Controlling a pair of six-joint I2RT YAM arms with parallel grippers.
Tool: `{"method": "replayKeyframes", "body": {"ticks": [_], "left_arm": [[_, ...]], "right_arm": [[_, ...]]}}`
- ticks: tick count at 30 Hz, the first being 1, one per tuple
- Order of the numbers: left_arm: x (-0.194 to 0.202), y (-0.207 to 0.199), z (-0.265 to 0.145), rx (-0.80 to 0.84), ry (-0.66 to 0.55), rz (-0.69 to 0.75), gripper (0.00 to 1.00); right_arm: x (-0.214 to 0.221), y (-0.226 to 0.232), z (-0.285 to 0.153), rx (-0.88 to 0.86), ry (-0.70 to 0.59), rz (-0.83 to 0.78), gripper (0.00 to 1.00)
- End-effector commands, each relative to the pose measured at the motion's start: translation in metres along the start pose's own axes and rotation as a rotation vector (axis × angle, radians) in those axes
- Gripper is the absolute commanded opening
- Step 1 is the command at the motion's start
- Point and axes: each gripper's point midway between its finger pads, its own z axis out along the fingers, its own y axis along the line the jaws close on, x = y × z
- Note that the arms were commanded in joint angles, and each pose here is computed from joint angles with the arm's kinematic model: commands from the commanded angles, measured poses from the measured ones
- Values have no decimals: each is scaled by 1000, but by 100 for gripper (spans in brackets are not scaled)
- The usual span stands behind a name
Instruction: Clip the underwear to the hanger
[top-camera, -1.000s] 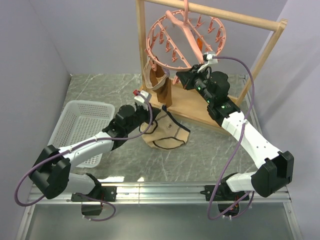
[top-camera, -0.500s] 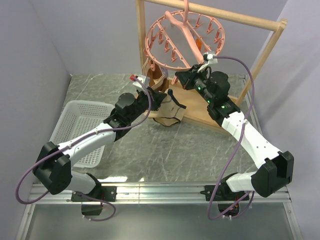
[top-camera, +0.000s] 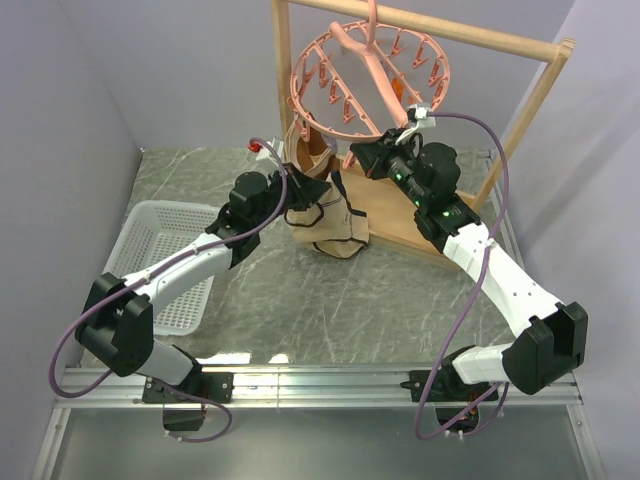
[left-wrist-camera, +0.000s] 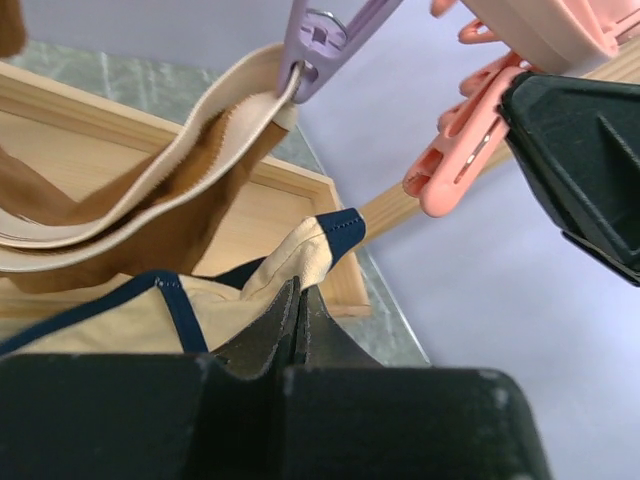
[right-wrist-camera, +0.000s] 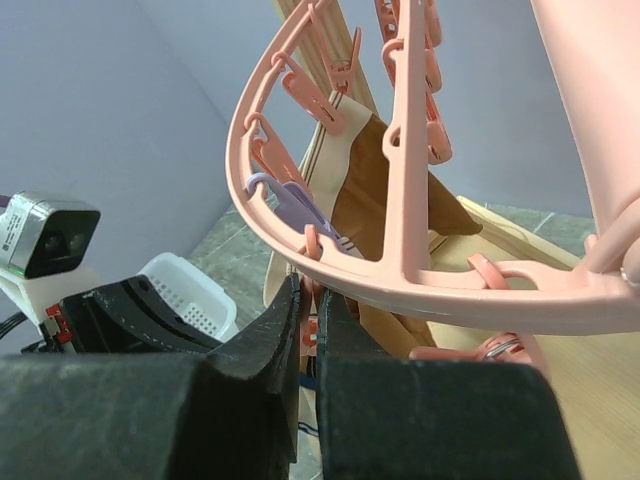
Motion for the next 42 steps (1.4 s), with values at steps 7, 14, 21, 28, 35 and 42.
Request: {"method": "replayKeyframes", "body": {"ticks": [7, 14, 21, 28, 35, 42], "left_arm": [[-24, -38, 3, 126, -46, -68, 0], [-27, -40, 10, 138, -57, -76, 0], [-31, -43, 17, 150, -73, -83, 0], [-32, -50, 19, 176, -78, -86, 0], [-29, -53, 16, 194, -68, -88, 0], [-27, -56, 8, 202, -57, -96, 0]], "right_arm": [[-24, 11, -6, -43, -82, 6, 0], [-24, 11, -6, -44, -79, 12, 0], [-22, 11, -6, -42, -72, 26, 0], [-22, 8, -3, -26, -74, 31, 0], [-20, 2, 0, -4, -71, 29, 0], [-23, -2, -1, 4, -79, -2, 0]]}}
